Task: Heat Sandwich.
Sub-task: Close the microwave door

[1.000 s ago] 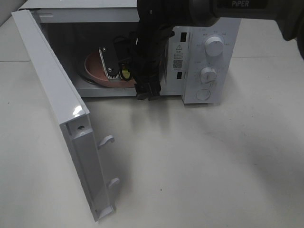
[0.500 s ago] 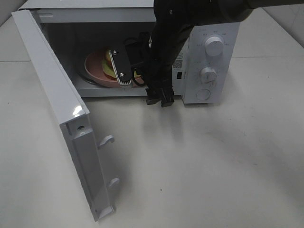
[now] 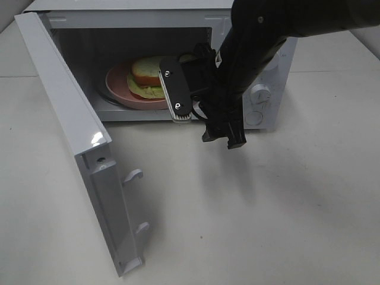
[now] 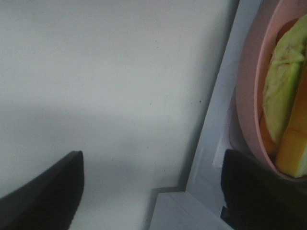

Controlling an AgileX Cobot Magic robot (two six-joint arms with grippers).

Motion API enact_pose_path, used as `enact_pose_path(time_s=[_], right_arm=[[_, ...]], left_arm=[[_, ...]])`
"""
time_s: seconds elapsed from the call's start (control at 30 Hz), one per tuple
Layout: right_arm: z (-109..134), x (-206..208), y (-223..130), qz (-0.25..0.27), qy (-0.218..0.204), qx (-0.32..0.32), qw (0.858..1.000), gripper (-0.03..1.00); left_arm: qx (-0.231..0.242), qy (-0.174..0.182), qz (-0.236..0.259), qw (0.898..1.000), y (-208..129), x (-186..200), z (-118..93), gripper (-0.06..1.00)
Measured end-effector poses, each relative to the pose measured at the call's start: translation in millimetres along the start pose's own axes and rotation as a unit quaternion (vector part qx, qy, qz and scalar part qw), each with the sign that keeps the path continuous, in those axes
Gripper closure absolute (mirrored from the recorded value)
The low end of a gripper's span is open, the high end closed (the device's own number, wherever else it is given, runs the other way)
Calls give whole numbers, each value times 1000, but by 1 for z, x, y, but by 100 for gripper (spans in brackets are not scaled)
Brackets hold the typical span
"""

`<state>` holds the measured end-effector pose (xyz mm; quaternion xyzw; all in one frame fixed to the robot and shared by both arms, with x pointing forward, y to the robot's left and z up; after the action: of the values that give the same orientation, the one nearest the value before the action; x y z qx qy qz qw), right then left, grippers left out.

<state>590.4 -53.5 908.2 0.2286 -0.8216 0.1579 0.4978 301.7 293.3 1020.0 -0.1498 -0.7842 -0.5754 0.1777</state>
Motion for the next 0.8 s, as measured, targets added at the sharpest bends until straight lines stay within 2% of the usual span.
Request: enact_pose_path(time_s=[0.47,0.67,0.73,0.77,0.8], right_arm=[[39,44,-4,-5,-22,-40,999,21],[65,63,-6,-6,-23,-92,995,21],[72,68,-7,-7,-24,-123,992,21],[78,74,-7,-9,-27,-160,987,21],[78,74,-7,-9,-27,-160,987,21]], left_arm=[[0,0,0,1000,0,0,0,-5],[0,0,0,1000,0,0,0,-5],[0,0,0,1000,0,0,0,-5],[0,0,0,1000,0,0,0,-5],[0,0,0,1000,0,0,0,-5]])
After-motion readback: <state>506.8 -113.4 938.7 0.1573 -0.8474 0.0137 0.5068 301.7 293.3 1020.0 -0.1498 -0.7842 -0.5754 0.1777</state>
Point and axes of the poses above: a point on each arm's last joint axis where the gripper is mounted, x pointing back along that axis away from the gripper, z along the wrist's bending axis when the last joint is at zero, y = z × x, the point moved 8 cm from there along -x, pointing out along that axis toward the gripper, and after that the axes turned 14 degrees about x, right-handed, at the moved point
